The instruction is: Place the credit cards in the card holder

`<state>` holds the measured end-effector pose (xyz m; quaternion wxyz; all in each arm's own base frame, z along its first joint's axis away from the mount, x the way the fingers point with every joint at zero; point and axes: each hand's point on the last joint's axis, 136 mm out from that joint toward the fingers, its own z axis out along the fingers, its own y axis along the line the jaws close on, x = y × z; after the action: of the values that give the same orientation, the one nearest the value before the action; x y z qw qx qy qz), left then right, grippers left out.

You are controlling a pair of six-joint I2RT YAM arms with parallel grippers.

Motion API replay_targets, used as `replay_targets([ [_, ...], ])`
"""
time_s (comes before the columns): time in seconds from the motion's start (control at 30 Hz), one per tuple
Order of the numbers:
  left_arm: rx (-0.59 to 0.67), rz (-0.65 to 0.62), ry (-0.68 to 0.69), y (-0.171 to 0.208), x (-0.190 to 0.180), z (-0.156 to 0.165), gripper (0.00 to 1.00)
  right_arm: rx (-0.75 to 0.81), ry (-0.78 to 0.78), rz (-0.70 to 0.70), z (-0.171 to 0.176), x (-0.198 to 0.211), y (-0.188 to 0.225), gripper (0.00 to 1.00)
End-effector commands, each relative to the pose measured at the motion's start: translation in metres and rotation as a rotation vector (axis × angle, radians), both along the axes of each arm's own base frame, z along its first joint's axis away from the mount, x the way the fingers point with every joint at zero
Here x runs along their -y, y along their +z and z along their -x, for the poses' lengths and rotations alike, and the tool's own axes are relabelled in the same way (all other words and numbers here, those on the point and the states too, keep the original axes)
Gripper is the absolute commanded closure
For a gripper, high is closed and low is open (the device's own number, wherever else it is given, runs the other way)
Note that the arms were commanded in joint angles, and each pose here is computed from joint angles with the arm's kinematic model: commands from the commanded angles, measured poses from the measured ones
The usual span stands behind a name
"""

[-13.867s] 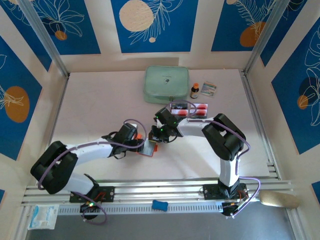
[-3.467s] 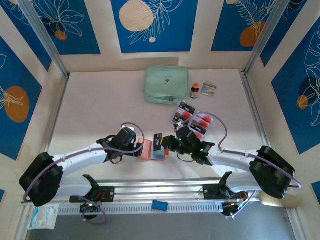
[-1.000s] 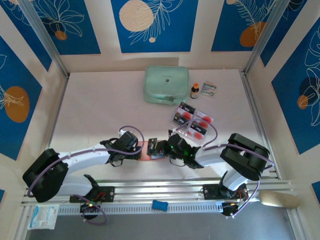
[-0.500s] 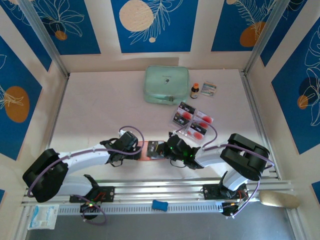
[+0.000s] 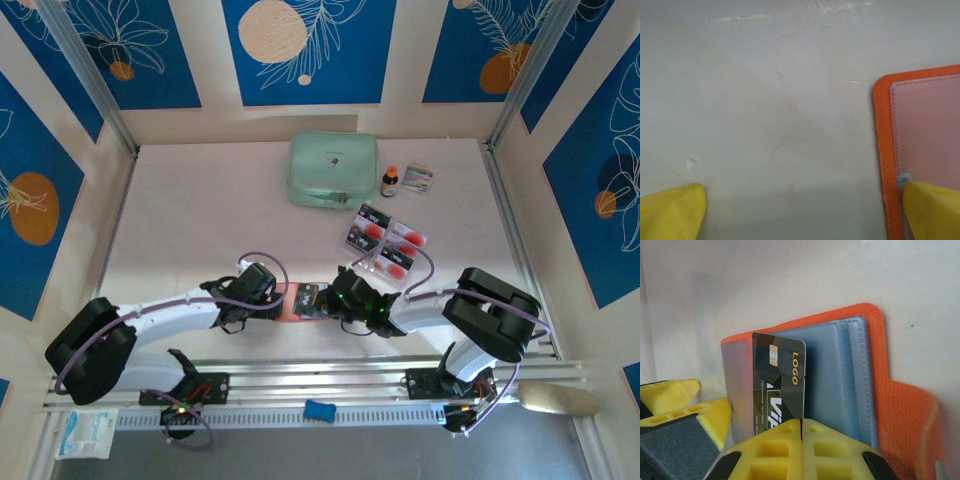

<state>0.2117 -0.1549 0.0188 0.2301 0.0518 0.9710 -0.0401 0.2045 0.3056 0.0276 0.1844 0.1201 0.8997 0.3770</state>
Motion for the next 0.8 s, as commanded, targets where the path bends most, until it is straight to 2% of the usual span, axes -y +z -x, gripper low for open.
replay_targets([
  [0.0, -0.015, -0.031, 0.013, -0.0064, -0.0081, 0.0072, 0.00, -0.022, 0.030, 0.012, 0.0042, -0.0054, -0.0006, 1.00],
  [0.77, -0.013, -0.031, 0.012, -0.0070, -0.0074, 0.0064, 0.00, -0.087, 0.063, 0.030, 0.0060, -0.0108, -0.0015, 1.00],
])
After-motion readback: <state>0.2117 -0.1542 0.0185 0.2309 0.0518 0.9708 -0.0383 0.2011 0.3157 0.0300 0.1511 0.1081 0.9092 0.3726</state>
